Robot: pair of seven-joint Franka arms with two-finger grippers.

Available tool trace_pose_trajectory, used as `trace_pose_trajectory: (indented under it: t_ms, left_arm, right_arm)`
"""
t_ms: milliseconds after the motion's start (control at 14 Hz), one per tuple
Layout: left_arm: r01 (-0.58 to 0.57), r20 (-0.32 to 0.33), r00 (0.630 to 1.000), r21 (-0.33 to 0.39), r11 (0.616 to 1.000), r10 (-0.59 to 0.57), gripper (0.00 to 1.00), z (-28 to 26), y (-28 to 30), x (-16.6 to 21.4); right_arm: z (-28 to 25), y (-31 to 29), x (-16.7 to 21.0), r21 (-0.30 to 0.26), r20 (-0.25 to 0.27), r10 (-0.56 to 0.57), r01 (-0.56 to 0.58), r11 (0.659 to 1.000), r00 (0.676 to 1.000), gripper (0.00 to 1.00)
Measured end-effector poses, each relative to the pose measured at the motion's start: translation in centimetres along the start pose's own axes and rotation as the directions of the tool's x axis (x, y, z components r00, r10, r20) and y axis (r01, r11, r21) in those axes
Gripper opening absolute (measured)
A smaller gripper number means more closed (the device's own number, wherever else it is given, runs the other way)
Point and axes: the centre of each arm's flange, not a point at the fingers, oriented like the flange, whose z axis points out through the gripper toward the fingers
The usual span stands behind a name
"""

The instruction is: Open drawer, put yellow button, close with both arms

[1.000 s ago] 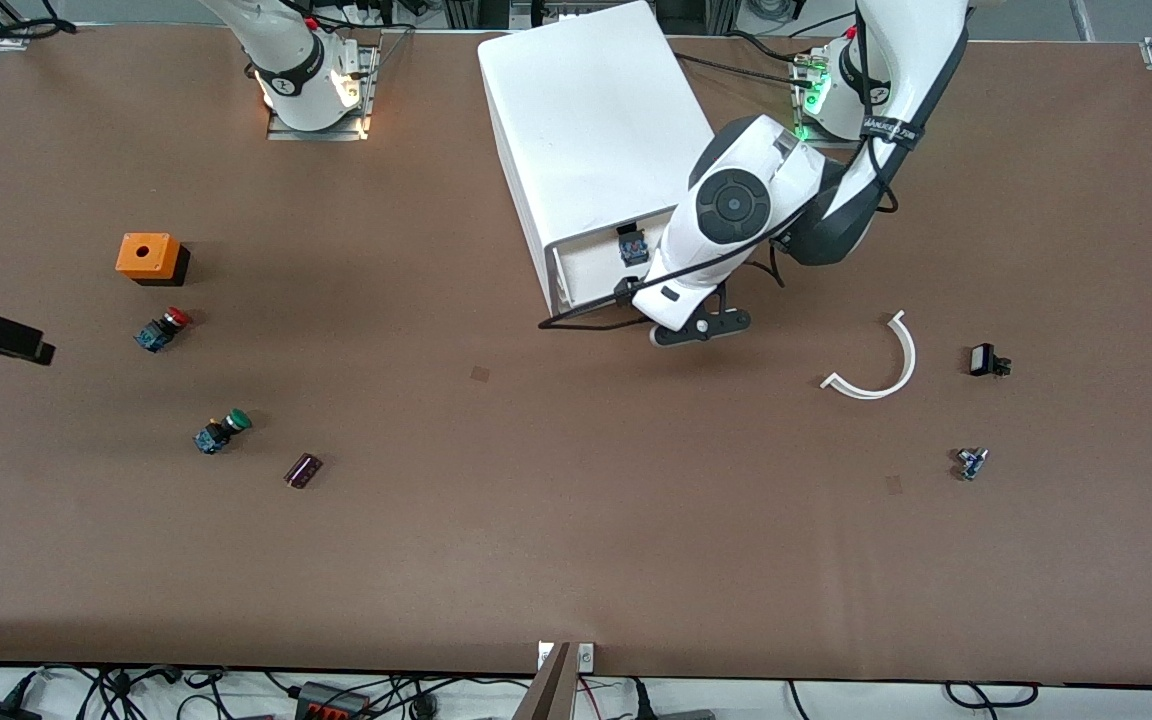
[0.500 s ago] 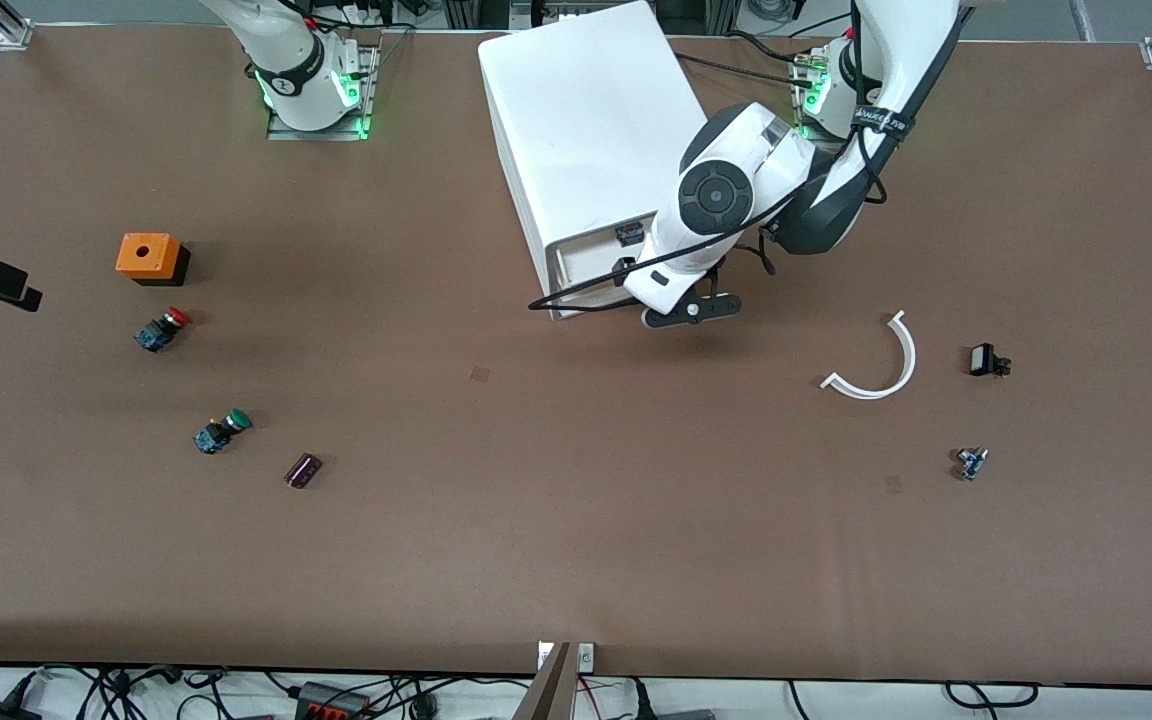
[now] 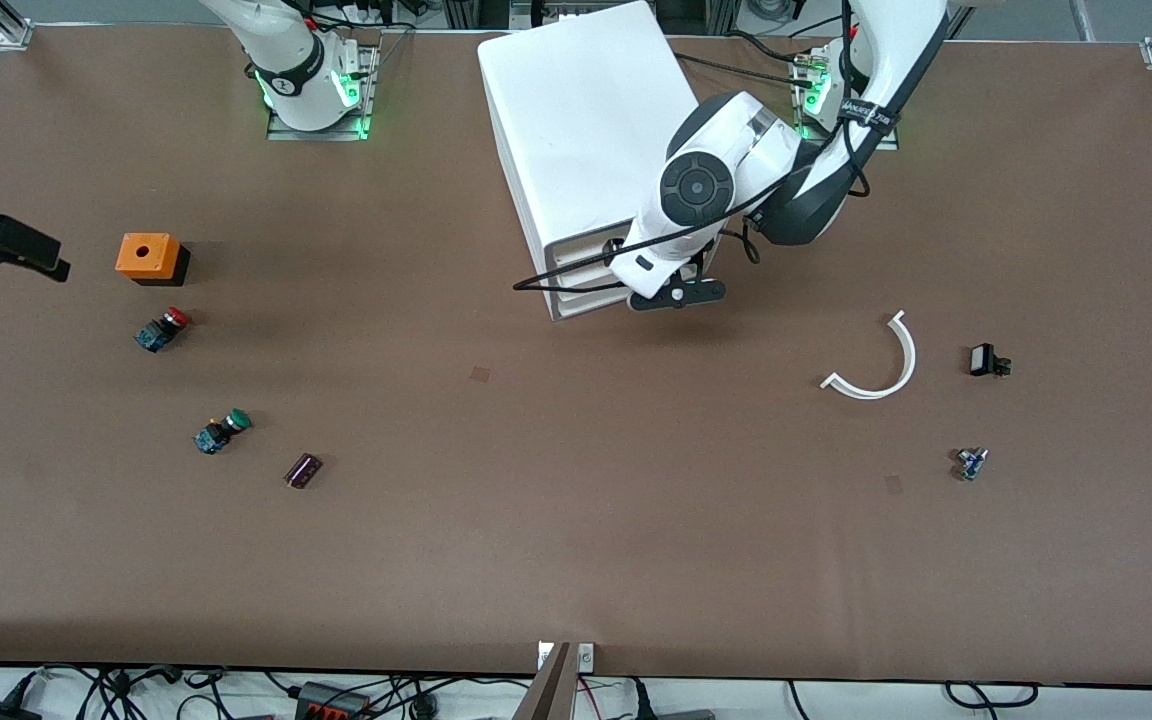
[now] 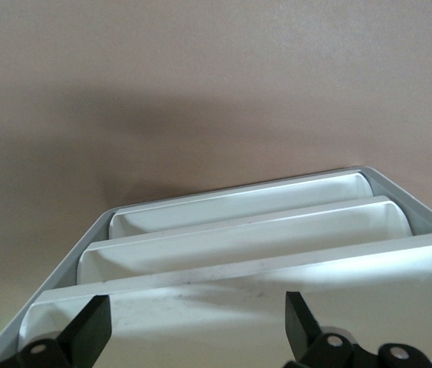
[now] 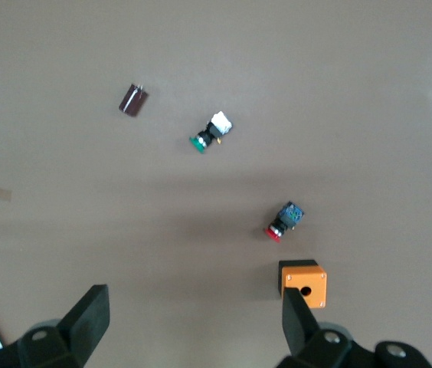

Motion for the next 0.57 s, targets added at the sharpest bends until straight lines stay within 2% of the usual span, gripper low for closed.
trace_pose_trajectory:
  t_ms: [214, 571]
  left_arm:
    - [-0.003, 0.002, 1.0, 0.002, 1.0, 0.003, 1.0, 0.1, 0.1, -0.2]
    - [-0.007, 0.009, 1.0, 0.009, 1.0, 0.007, 1.0, 0.1, 0.1, -0.4]
  right_arm:
    - [1.0, 0.6, -2.0, 0.004, 0.01, 0.009, -0.009, 1.0, 1.0, 1.0]
    - [0.9, 0.2, -2.1, 0.023, -0.004, 0.007, -0.007, 1.0, 1.0, 1.0]
